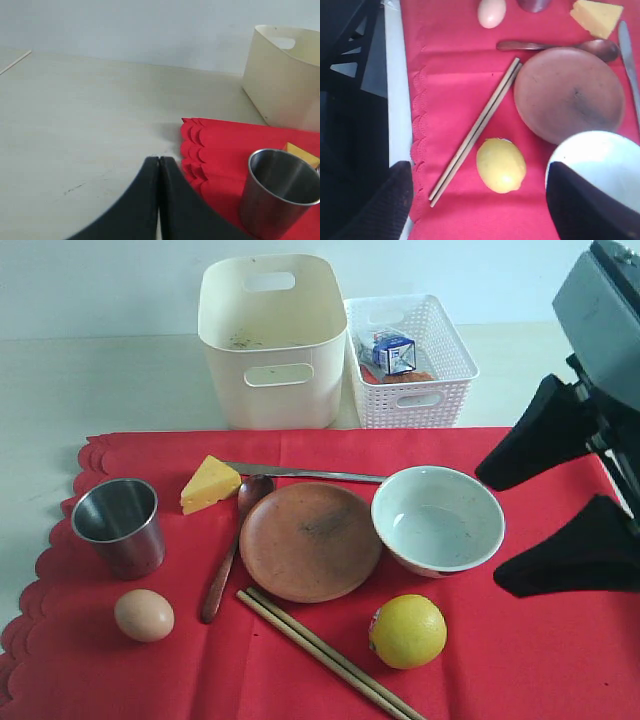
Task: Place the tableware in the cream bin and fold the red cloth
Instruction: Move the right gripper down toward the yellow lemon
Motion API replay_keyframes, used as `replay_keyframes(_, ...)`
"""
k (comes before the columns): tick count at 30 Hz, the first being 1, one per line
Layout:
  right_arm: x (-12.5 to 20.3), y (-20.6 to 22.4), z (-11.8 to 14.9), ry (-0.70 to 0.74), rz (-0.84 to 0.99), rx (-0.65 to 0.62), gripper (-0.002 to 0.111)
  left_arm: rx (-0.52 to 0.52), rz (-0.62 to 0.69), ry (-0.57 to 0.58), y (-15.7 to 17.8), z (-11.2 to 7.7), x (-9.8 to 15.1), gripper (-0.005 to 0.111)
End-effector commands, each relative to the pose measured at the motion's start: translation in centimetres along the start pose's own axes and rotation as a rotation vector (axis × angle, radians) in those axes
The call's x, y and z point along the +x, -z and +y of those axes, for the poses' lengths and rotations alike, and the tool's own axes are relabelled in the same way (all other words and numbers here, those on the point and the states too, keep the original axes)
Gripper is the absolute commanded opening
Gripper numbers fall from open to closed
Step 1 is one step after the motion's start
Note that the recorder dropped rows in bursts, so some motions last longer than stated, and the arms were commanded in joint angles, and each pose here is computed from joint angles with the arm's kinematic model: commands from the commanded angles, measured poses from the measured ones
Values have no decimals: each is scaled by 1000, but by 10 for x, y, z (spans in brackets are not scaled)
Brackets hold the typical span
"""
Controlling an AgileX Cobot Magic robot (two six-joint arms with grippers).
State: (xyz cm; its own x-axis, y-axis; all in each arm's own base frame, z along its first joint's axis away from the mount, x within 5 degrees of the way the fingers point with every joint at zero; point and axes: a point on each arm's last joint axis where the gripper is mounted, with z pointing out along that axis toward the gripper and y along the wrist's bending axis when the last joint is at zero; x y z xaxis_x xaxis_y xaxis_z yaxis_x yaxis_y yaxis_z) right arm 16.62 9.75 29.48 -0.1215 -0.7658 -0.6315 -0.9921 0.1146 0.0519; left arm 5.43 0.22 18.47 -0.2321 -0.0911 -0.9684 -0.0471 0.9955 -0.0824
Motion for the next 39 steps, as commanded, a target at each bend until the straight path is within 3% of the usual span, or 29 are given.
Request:
replay_keyframes(1, 8, -13, 0, 13, -13, -55, 70, 7, -6, 1, 0, 0, 0, 1)
replay_keyframes(9, 10, -41, -8, 20, 29, -157, 70, 7, -6, 1, 0, 0, 0, 1)
replay_keyframes(17, 21, -82, -17, 144, 249, -216, 70, 7, -6, 1, 0, 0, 0, 1)
replay_keyframes(27, 22, -118, -22, 296, 370, -177, 70, 7, -6, 1, 0, 0, 0, 1)
replay_keyframes(39, 22, -149, -26, 306, 429, -118, 70, 7, -6, 1, 0, 0, 0, 1)
